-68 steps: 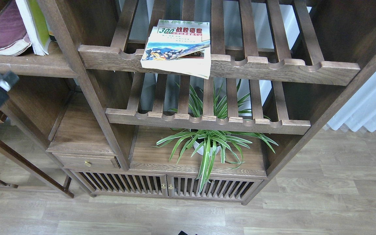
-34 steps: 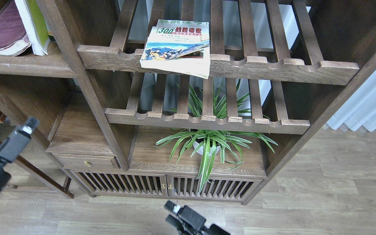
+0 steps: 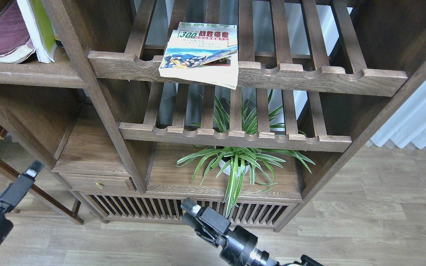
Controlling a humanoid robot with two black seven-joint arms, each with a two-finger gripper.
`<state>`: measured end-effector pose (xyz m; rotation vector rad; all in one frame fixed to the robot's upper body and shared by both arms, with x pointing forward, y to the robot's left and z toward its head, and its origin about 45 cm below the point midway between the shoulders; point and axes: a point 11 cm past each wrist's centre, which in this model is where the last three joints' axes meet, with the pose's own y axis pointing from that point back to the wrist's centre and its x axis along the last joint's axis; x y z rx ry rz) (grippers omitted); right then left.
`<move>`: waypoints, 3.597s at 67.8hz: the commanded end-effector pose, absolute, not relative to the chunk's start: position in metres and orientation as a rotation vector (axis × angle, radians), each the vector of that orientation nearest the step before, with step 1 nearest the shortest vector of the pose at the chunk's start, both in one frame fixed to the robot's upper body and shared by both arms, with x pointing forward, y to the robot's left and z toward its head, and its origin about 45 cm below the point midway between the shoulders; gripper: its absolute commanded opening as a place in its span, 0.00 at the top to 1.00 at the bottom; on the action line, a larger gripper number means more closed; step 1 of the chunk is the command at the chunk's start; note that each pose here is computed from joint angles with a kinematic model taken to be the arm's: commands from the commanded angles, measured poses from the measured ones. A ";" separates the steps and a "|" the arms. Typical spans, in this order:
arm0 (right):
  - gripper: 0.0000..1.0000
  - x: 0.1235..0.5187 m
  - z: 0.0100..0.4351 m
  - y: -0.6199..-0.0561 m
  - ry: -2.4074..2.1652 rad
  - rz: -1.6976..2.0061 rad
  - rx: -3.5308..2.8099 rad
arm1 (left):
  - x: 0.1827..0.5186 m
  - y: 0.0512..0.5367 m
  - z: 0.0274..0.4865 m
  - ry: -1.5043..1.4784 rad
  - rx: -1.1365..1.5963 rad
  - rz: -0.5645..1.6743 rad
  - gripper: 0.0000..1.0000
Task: Organize books on shelf
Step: 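Raise the right gripper up to the blue book's lower edge, then grasp the blue book's edge with the right gripper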
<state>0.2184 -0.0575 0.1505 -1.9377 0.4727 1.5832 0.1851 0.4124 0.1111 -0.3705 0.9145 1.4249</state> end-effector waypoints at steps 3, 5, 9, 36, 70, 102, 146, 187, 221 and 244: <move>0.03 0.232 0.181 -0.052 0.416 1.466 -1.981 | 0.185 0.413 0.110 0.917 -0.369 1.426 0.01; 0.03 0.235 0.186 -0.052 0.408 1.446 -1.980 | 0.185 0.413 0.110 0.917 -0.369 1.426 0.01; 0.03 0.242 0.198 -0.051 0.394 1.403 -1.979 | 0.185 0.413 0.110 0.918 -0.368 1.427 0.01; 0.03 0.288 0.237 -0.053 0.450 1.265 -2.024 | 0.183 0.414 0.108 0.924 -0.367 1.432 0.01; 0.03 0.312 0.254 -0.052 0.541 1.229 -2.072 | 0.182 0.410 0.104 0.940 -0.360 1.424 0.01; 0.02 0.325 0.261 -0.055 0.592 1.208 -2.078 | 0.178 0.414 0.096 0.961 -0.355 1.444 0.00; 0.04 0.335 0.270 -0.055 0.622 1.191 -2.088 | 0.175 0.414 0.092 0.975 -0.347 1.448 0.00; 0.11 0.341 0.272 -0.062 0.643 1.178 -2.070 | 0.175 0.406 0.086 0.997 -0.333 1.430 0.00; 0.33 0.342 0.266 -0.065 0.681 1.199 -2.057 | 0.175 0.406 0.086 0.997 -0.333 1.430 0.00; 0.66 0.341 0.264 -0.075 0.669 1.196 -2.007 | 0.175 0.406 0.086 0.997 -0.333 1.430 0.00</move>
